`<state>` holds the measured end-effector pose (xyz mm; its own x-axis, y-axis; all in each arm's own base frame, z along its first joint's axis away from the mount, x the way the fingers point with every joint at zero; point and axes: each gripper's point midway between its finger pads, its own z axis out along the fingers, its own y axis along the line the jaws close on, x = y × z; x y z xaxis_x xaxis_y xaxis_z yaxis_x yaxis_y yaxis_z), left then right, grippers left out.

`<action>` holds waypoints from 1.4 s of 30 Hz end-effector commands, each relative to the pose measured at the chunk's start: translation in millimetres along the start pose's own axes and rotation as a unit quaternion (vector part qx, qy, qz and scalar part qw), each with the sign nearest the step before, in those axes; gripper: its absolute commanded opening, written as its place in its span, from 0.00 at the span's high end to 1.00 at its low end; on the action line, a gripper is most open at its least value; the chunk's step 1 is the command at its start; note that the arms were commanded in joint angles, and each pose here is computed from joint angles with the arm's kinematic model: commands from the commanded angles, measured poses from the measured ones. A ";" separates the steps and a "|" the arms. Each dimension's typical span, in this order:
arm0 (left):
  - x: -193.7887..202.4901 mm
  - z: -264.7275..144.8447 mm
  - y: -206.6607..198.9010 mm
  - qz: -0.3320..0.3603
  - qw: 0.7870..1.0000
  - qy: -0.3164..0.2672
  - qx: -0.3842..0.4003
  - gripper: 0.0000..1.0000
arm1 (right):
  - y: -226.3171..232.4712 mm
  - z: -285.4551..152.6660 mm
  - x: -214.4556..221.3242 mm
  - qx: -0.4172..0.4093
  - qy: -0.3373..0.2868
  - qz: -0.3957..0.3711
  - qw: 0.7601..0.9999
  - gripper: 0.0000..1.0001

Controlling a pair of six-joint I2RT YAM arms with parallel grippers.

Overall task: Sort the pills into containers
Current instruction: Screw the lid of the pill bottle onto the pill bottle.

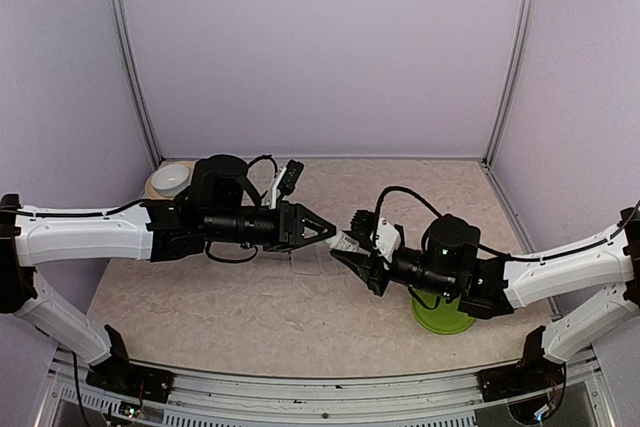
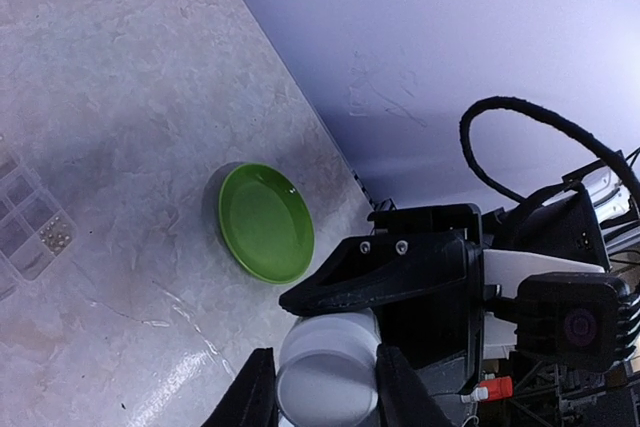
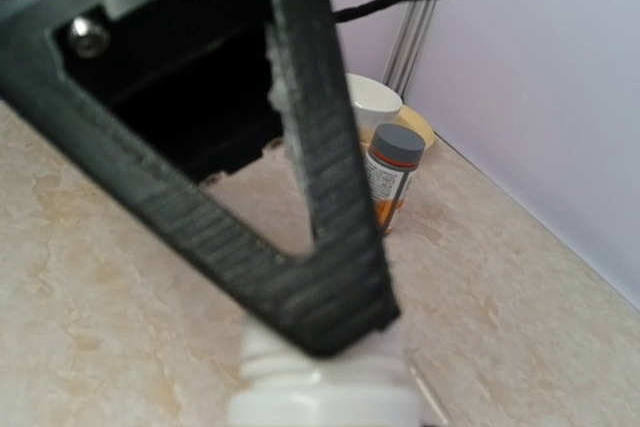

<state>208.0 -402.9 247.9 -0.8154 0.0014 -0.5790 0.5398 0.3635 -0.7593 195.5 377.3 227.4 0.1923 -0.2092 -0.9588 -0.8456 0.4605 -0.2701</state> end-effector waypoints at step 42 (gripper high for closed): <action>23.0 -56.0 -135.7 0.282 0.936 -0.040 0.207 0.34 | 40.5 -45.1 -80.9 -0.185 -0.071 0.252 0.947 1.00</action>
<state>109.4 -403.4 328.3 -0.3487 0.0542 -0.9356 0.9348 -0.0514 -0.3514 109.8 376.3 301.3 -0.3302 0.1225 -0.9359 -0.9416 0.0272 0.3358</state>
